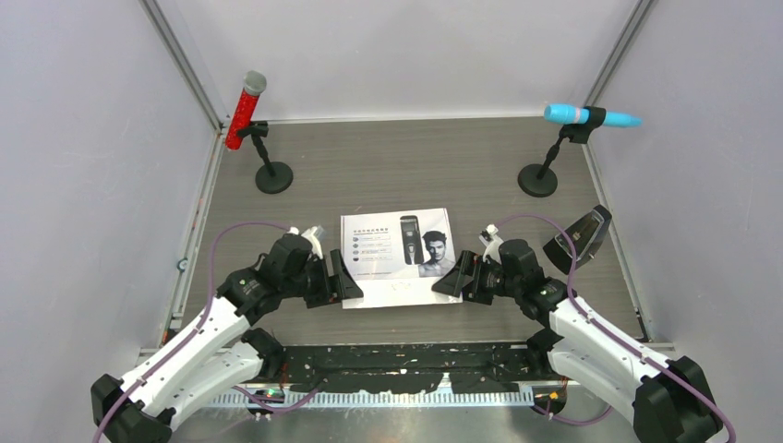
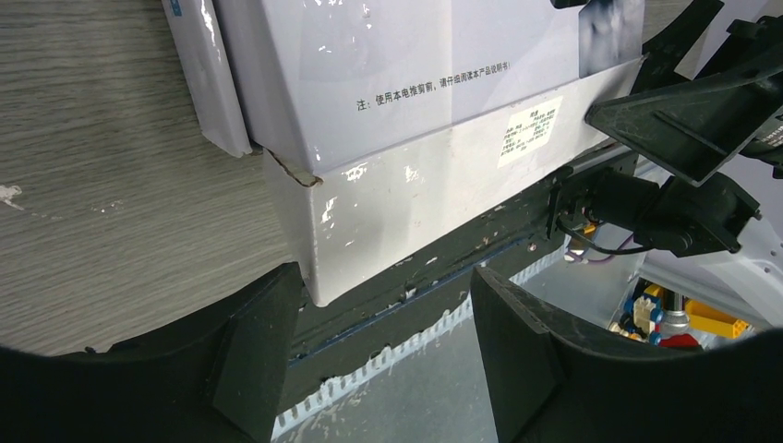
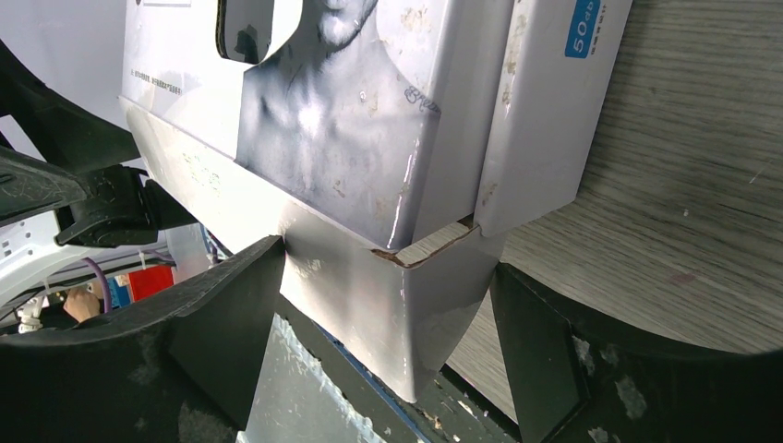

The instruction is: Sort the hair-cutting tools

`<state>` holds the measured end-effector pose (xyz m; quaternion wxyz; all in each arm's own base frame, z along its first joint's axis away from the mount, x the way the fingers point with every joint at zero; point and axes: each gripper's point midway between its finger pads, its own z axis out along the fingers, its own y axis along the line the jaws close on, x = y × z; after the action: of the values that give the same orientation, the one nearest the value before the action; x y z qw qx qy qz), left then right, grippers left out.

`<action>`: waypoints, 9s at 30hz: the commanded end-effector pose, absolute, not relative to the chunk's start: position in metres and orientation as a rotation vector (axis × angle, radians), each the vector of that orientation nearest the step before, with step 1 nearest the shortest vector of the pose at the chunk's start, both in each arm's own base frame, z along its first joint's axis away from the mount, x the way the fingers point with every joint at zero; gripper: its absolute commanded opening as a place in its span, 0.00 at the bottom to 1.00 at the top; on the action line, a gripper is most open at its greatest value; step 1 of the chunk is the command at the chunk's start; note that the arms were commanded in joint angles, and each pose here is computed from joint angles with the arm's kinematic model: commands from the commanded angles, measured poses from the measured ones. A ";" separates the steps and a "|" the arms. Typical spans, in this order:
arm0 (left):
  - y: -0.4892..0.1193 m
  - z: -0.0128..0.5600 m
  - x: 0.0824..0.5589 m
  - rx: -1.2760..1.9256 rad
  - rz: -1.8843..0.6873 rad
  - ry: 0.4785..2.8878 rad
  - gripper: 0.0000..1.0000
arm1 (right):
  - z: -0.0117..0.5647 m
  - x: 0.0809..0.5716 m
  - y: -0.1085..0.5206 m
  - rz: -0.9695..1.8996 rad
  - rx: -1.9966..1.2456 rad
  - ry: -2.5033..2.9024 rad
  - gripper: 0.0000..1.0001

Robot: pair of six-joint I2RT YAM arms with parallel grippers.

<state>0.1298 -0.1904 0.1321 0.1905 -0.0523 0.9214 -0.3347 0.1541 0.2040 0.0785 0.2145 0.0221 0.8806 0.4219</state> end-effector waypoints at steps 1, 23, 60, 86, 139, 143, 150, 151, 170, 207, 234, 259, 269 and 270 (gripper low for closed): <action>-0.190 0.147 0.133 -0.130 -0.940 2.539 0.71 | 0.098 0.163 0.212 1.214 0.016 2.359 0.87; -0.210 0.151 0.130 0.004 -0.780 2.568 0.73 | 0.096 0.163 0.211 1.213 0.013 2.357 0.87; -0.207 0.115 0.143 -0.047 -0.663 2.603 0.80 | 0.099 0.161 0.211 1.217 -0.004 2.348 0.87; -0.210 0.144 0.131 -0.038 -0.752 2.607 0.76 | 0.096 0.161 0.212 1.222 0.003 2.351 0.87; -0.215 0.138 0.126 -0.012 -0.698 2.627 0.77 | 0.092 0.161 0.212 1.222 0.004 2.358 0.87; -0.214 0.137 0.126 -0.013 -0.688 2.629 0.77 | 0.090 0.160 0.212 1.220 0.004 2.362 0.87; -0.213 0.132 0.127 -0.019 -0.680 2.630 0.77 | 0.089 0.161 0.212 1.219 0.007 2.364 0.87; -0.214 0.131 0.127 -0.021 -0.682 2.631 0.77 | 0.090 0.161 0.212 1.220 0.007 2.362 0.87; -0.205 0.106 0.129 -0.065 -0.622 2.637 0.77 | 0.080 0.162 0.207 1.166 0.009 2.387 0.87; -0.166 0.028 0.139 -0.443 -0.626 2.653 0.74 | 0.016 0.157 0.158 0.783 0.157 2.527 0.74; -0.137 0.006 0.172 -0.694 -0.484 2.575 0.53 | -0.017 0.167 0.154 0.689 0.247 2.660 0.24; -0.130 0.052 0.255 -0.698 -0.578 2.424 0.50 | 0.167 0.316 0.175 0.473 -0.219 2.158 0.83; -0.150 0.059 0.273 -0.687 -0.698 2.401 0.02 | 0.141 0.425 0.215 0.448 -0.352 2.213 0.87; -0.153 0.055 0.275 -0.687 -0.705 2.417 0.00 | 0.148 0.434 0.221 0.470 -0.361 2.194 0.87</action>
<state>0.2552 -0.1384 0.0500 0.2632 -0.2648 0.8982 -0.2320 0.4001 0.2070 0.1376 0.3992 -0.1129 0.8927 0.1758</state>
